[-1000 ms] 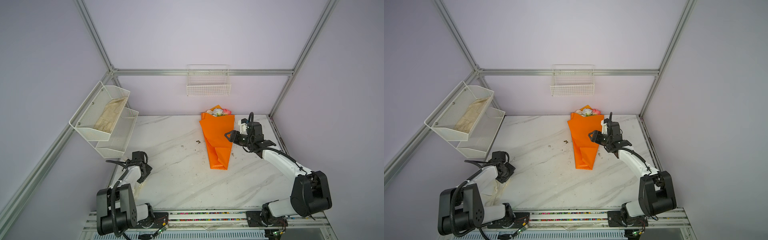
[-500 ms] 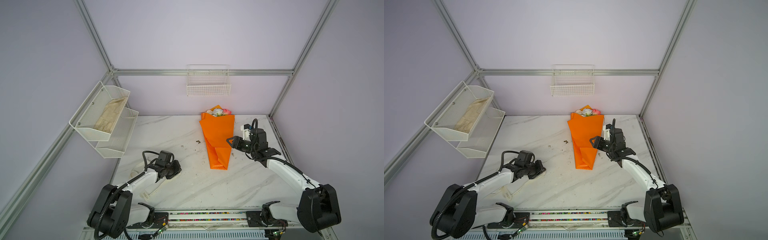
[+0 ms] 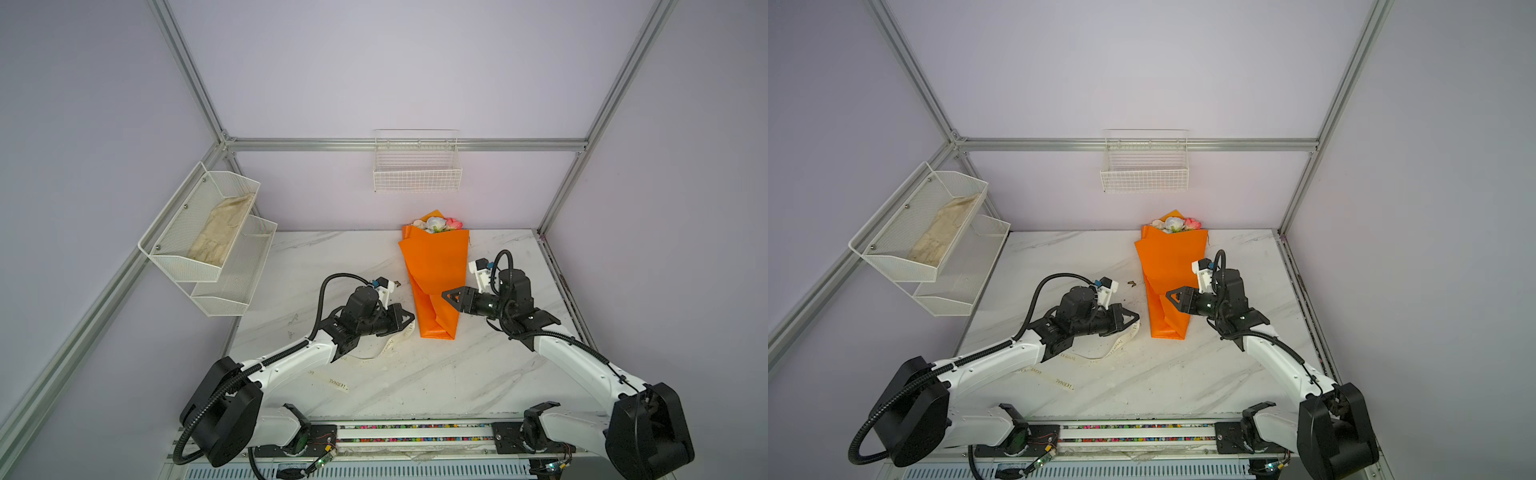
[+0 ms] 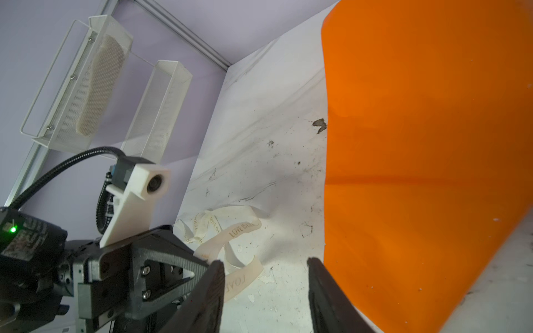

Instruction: Tie the bouquet of fake flowers

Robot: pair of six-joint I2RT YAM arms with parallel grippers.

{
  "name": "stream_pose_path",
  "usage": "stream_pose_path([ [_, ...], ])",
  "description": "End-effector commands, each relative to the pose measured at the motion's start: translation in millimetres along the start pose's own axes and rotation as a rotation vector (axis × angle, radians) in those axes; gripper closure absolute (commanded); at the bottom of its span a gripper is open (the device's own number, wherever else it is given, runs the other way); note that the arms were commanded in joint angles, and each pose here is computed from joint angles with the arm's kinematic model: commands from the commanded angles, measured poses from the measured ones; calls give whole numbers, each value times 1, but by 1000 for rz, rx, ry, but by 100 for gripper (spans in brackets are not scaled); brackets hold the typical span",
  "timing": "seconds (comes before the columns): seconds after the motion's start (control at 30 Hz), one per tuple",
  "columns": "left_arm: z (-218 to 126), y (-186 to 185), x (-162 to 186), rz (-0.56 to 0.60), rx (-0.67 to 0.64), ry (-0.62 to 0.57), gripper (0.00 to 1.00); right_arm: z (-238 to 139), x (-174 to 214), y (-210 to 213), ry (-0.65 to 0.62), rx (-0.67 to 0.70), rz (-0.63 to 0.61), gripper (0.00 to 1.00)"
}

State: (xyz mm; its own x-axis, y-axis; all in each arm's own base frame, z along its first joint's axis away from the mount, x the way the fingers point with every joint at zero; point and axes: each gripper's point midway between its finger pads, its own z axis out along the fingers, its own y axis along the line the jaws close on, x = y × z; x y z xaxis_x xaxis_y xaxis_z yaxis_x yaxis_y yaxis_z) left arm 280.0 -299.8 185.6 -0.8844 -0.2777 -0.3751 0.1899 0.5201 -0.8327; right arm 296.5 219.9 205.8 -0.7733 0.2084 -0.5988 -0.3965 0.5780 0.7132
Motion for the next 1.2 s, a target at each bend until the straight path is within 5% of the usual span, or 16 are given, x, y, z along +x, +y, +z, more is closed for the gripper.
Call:
stream_pose_path([
  [0.0,-5,-32,-25,-34,145,-112,100,-2,14,46,-56,-147,-169,50],
  [0.27,-21,-70,-35,29,221,-115,100,20,71,99,-155,-281,-462,42],
  [0.53,-32,-74,-32,145,145,-81,100,32,68,107,-206,-278,-500,41],
  [0.7,-63,-68,-39,246,33,-156,100,15,49,89,-306,-128,-574,41],
  [0.87,-81,-84,-48,283,44,-214,100,13,63,115,-291,-293,-639,40],
  [1.17,-76,-110,-61,288,97,-213,100,70,86,114,-254,-310,-602,39],
])
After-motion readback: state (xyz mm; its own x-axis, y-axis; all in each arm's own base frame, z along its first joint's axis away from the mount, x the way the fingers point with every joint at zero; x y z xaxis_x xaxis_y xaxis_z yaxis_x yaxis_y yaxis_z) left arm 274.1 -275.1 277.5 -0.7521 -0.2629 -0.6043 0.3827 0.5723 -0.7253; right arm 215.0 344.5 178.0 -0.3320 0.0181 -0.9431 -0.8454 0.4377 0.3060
